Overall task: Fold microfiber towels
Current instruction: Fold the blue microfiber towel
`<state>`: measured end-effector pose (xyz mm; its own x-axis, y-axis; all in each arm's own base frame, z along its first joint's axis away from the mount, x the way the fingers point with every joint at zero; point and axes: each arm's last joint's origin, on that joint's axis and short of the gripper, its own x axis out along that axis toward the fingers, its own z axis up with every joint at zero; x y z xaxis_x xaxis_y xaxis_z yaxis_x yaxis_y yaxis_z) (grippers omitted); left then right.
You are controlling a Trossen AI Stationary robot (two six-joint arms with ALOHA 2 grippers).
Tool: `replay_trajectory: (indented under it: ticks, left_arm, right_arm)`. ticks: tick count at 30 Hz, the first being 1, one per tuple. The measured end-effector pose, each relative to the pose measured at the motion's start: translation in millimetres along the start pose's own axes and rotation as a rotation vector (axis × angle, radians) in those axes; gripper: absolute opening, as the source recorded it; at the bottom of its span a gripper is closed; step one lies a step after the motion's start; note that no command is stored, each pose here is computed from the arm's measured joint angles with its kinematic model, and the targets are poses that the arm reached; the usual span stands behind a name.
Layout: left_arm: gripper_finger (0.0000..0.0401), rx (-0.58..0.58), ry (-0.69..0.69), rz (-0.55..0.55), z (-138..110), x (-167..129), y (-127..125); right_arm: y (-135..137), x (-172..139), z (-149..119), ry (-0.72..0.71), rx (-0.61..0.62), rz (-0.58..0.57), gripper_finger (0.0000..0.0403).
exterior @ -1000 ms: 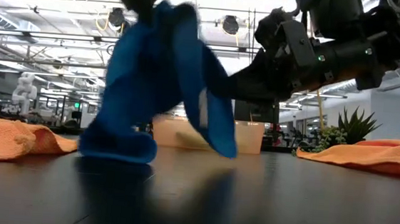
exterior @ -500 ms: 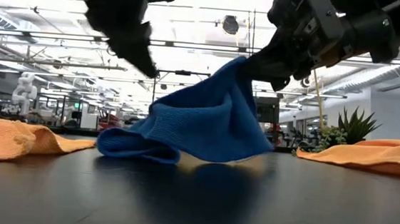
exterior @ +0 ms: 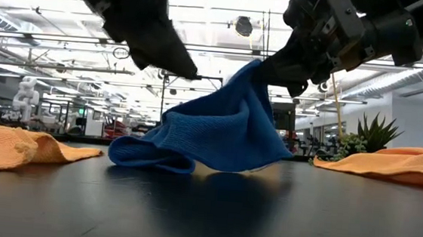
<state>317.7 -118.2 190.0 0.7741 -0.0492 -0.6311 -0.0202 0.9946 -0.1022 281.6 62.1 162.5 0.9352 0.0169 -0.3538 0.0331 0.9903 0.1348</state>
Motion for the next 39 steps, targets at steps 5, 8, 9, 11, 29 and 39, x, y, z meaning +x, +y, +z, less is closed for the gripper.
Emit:
replay_trajectory:
  ticks: [5,8,9,11,29,39]
  left_arm:
    - [0.0083,0.017,-0.008,0.027,-4.0,8.6,-1.7]
    - [0.0085,0.012,-0.008,0.021,-3.9,12.0,0.8]
    - [0.0087,0.010,-0.005,0.011,-3.7,12.1,1.0]
    - [0.0102,0.005,-0.008,-0.007,-2.7,12.3,1.2]
    - [0.0257,0.027,0.042,0.125,-11.9,10.5,2.2]
    - [0.0233,-0.001,0.026,0.154,-13.4,9.0,-2.3]
  right_arm:
    - [0.0,0.0,-0.1,0.001,0.000,0.000,0.0006]
    - [-0.2,0.1,-0.9,0.009,-0.002,-0.002,0.0006]
    - [-0.2,0.1,-0.9,0.009,-0.002,-0.002,0.0006]
    - [-0.2,0.1,-0.9,0.008,-0.002,-0.002,0.0006]
    - [-0.2,0.1,-0.8,0.008,-0.002,-0.003,0.0006]
    - [-0.4,0.1,-0.7,0.006,-0.003,-0.004,0.0006]
